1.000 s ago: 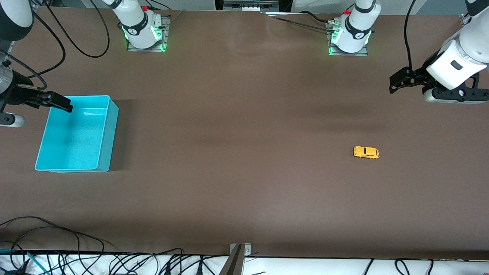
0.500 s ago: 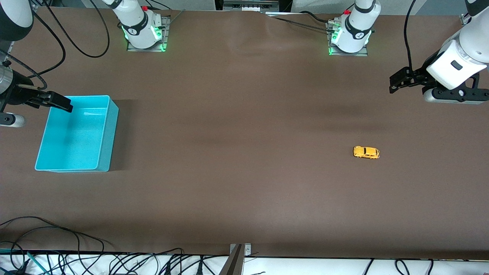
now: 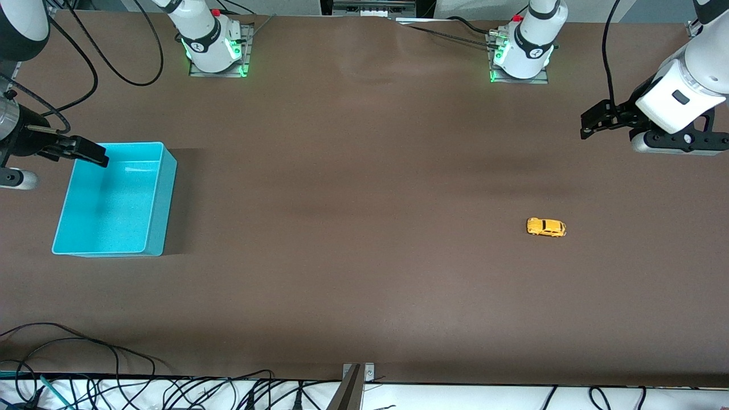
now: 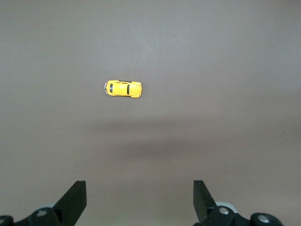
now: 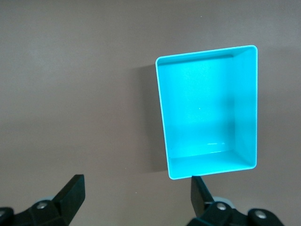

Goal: Wind up and store yellow beetle car
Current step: 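Move the left gripper over the yellow beetle car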

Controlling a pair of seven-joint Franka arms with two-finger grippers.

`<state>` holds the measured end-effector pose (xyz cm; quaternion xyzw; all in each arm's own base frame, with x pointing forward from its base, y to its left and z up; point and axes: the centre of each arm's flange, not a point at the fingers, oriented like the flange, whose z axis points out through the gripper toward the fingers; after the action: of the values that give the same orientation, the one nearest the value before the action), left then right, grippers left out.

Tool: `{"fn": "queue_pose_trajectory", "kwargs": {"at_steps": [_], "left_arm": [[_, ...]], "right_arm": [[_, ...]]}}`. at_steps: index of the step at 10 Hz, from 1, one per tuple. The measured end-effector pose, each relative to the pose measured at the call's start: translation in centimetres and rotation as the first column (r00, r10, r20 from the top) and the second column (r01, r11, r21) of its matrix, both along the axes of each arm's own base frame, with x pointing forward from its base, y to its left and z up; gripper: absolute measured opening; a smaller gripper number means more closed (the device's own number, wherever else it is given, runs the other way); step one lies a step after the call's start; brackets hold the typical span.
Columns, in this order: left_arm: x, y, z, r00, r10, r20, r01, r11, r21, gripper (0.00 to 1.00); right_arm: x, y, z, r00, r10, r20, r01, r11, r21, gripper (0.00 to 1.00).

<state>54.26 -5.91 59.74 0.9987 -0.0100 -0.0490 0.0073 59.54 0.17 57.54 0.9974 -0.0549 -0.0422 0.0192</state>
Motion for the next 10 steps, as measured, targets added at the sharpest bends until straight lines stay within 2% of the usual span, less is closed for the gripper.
{"fn": "queue_pose_trajectory", "kwargs": {"at_steps": [5,7,9,10], "left_arm": [[0.1,0.0,-0.2,1.000,0.000,-0.004,0.000,1.000,0.000,1.00],[0.7,0.0,-1.5,0.999,-0.029,-0.027,0.029,1.000,-0.002,1.00],[1.6,1.4,-2.8,0.980,-0.193,-0.044,0.192,0.981,-0.028,1.00],[2.5,4.0,-3.5,0.953,-0.301,-0.043,0.299,0.953,-0.053,1.00]], "right_arm": [[0.0,0.0,0.0,1.000,0.000,-0.002,0.000,1.000,0.000,1.00],[0.0,0.0,-0.1,1.000,0.000,-0.004,0.000,1.000,0.000,1.00],[0.0,-0.1,-0.1,1.000,-0.001,-0.004,0.001,1.000,0.000,1.00],[0.0,-0.2,-0.1,1.000,-0.002,-0.004,0.002,1.000,0.000,1.00]]}}
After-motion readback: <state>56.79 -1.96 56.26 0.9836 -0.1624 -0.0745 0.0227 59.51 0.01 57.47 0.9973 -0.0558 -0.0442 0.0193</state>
